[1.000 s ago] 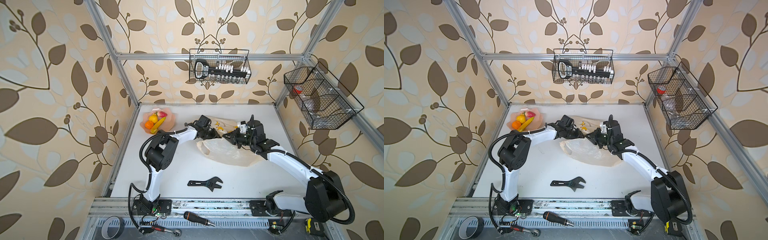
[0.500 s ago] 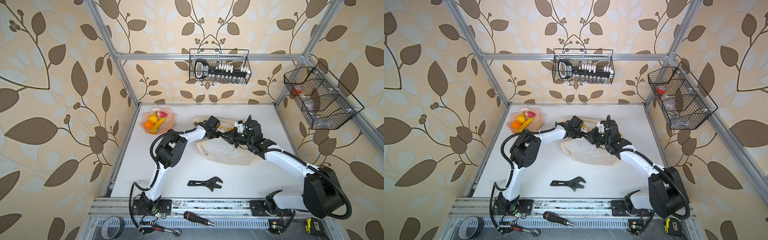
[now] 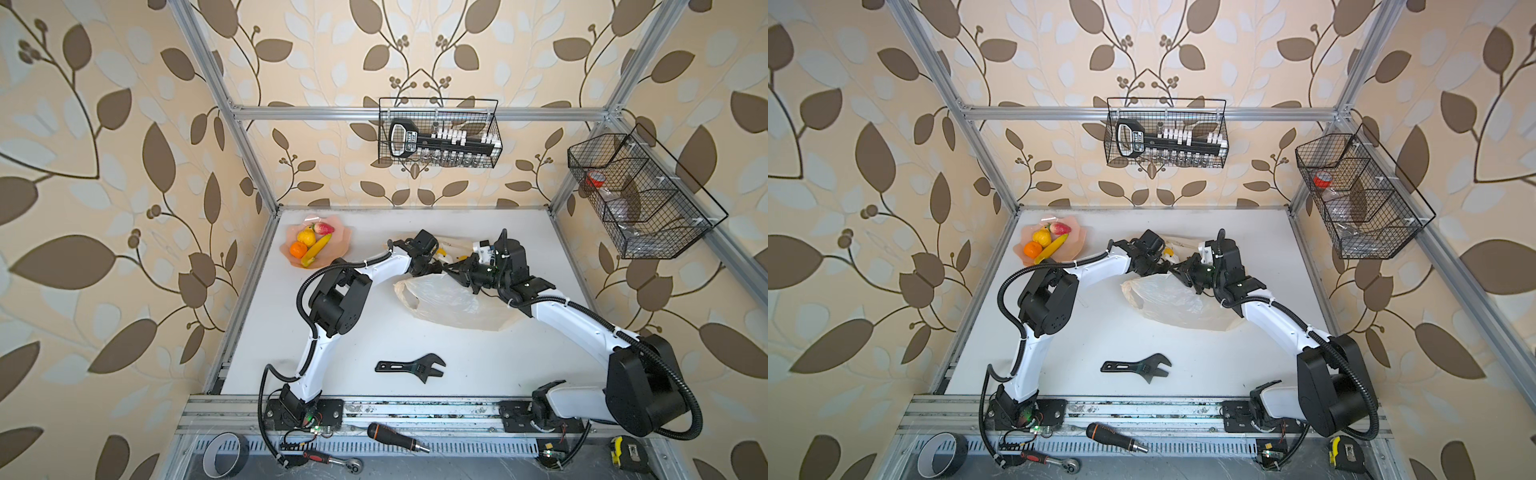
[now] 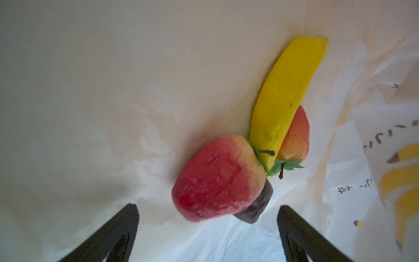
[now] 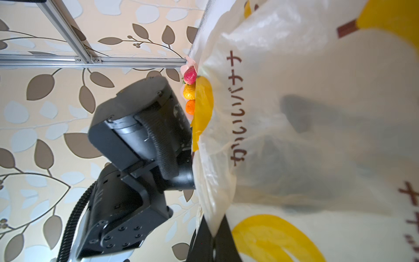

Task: Place the fruits into the plastic bag
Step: Place the fruit in the plastic bag, then pick up the fruit from the plate.

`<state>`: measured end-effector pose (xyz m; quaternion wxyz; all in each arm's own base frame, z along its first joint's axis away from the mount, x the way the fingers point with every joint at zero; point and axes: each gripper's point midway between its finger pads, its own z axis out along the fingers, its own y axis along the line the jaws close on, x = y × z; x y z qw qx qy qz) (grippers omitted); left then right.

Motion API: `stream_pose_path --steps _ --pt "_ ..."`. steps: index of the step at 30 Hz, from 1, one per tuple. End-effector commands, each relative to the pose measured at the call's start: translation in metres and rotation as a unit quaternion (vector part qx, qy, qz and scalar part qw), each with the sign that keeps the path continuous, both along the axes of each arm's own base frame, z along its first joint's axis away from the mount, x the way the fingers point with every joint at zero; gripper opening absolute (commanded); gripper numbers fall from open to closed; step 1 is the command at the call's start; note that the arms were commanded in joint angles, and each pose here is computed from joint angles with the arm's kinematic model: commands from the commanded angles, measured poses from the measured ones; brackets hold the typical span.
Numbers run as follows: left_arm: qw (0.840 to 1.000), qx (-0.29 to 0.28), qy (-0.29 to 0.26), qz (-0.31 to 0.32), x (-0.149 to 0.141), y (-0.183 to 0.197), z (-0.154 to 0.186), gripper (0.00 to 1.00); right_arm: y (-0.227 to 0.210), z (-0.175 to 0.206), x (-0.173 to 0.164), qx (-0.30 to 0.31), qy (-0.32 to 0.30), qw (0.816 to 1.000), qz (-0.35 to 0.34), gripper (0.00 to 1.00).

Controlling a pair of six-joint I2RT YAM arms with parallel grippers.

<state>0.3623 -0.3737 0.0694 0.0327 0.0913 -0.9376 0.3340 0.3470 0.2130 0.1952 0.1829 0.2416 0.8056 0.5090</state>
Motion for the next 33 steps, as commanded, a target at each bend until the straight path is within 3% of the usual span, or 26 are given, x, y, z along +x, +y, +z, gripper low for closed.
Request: stream_pose_path --steps 1,10,14,24,33 --pt "0.997 0.035 -0.063 -0.014 0.005 0.044 0.051 0.97 -0.004 0.012 -0.001 0.003 -0.010 1.000 0.000 0.00" --pt "0.993 0.059 -0.100 -0.017 0.008 0.113 0.089 0.97 -0.007 0.009 0.005 0.001 -0.006 1.000 -0.005 0.00" --pt "0.990 0.099 -0.100 0.000 0.010 0.159 0.098 0.97 -0.006 0.011 0.008 0.001 -0.008 1.000 -0.003 0.00" --pt "0.949 0.257 -0.150 0.106 0.051 0.323 0.127 0.93 -0.005 0.010 0.010 -0.001 -0.007 1.000 0.000 0.00" --pt "0.928 0.301 -0.165 0.143 0.087 0.379 0.128 0.83 -0.006 0.010 0.009 -0.005 -0.006 1.000 0.001 0.00"
